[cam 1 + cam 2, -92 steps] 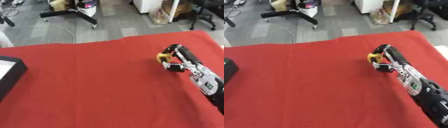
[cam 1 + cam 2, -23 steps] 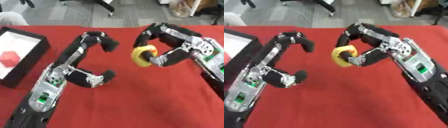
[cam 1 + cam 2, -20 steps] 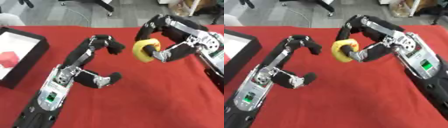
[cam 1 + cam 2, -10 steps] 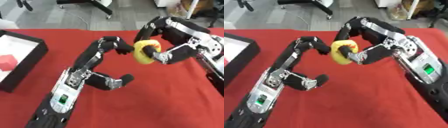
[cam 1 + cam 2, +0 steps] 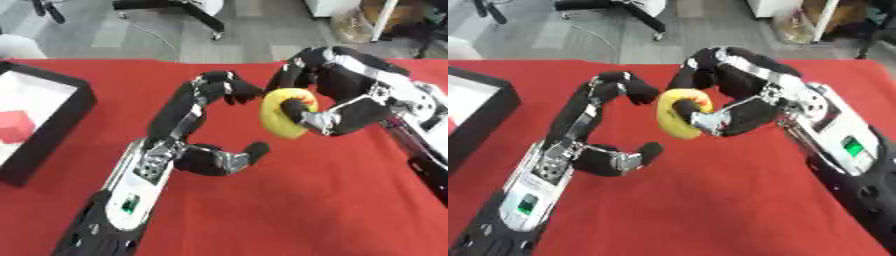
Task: Pick up the objects with one hand, pass them to the other hand, and then place them into the box on the other side of the table.
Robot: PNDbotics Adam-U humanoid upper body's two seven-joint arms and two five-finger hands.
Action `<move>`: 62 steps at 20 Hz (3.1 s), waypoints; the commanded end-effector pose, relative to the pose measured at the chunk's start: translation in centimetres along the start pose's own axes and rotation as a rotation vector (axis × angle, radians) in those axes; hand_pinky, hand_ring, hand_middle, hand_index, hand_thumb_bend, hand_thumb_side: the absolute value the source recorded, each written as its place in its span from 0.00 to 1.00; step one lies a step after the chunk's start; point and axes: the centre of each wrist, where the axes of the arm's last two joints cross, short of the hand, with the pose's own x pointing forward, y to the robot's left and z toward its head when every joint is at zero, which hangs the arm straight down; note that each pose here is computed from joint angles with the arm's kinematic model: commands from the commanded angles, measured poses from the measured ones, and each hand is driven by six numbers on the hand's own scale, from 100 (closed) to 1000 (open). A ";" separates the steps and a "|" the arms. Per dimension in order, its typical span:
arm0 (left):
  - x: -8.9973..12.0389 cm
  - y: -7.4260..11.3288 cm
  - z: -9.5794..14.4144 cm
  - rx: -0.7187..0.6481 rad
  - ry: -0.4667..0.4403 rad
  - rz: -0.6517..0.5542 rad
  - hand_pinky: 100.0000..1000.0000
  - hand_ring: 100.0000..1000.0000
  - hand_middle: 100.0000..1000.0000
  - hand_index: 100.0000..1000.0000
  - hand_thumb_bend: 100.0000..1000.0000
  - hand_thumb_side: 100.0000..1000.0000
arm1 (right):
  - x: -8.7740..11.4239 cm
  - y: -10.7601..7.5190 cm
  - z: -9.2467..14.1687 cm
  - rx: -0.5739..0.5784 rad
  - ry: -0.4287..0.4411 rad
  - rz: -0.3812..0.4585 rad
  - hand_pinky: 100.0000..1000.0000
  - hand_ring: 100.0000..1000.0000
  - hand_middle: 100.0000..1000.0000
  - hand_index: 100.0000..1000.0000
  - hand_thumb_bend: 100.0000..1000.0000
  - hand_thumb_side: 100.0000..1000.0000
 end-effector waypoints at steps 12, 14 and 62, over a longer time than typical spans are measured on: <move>0.6 -0.8 -1.1 0.014 -0.020 -0.074 0.45 0.48 0.50 0.70 0.37 0.46 | 1.0 -0.5 0.0 0.044 0.007 -0.094 0.50 0.65 0.31 0.15 0.00 0.00; 0.6 -0.8 -1.1 0.006 -0.035 -0.074 0.45 0.47 0.49 0.69 0.36 0.45 | 1.0 -0.5 0.0 0.045 0.007 -0.098 0.50 0.65 0.31 0.15 0.00 0.00; 2.2 0.0 -2.2 0.179 -0.261 -0.075 0.50 0.45 0.42 0.46 0.02 0.17 | -0.3 -0.9 0.2 0.175 0.052 -0.122 0.50 0.65 0.30 0.15 0.00 0.00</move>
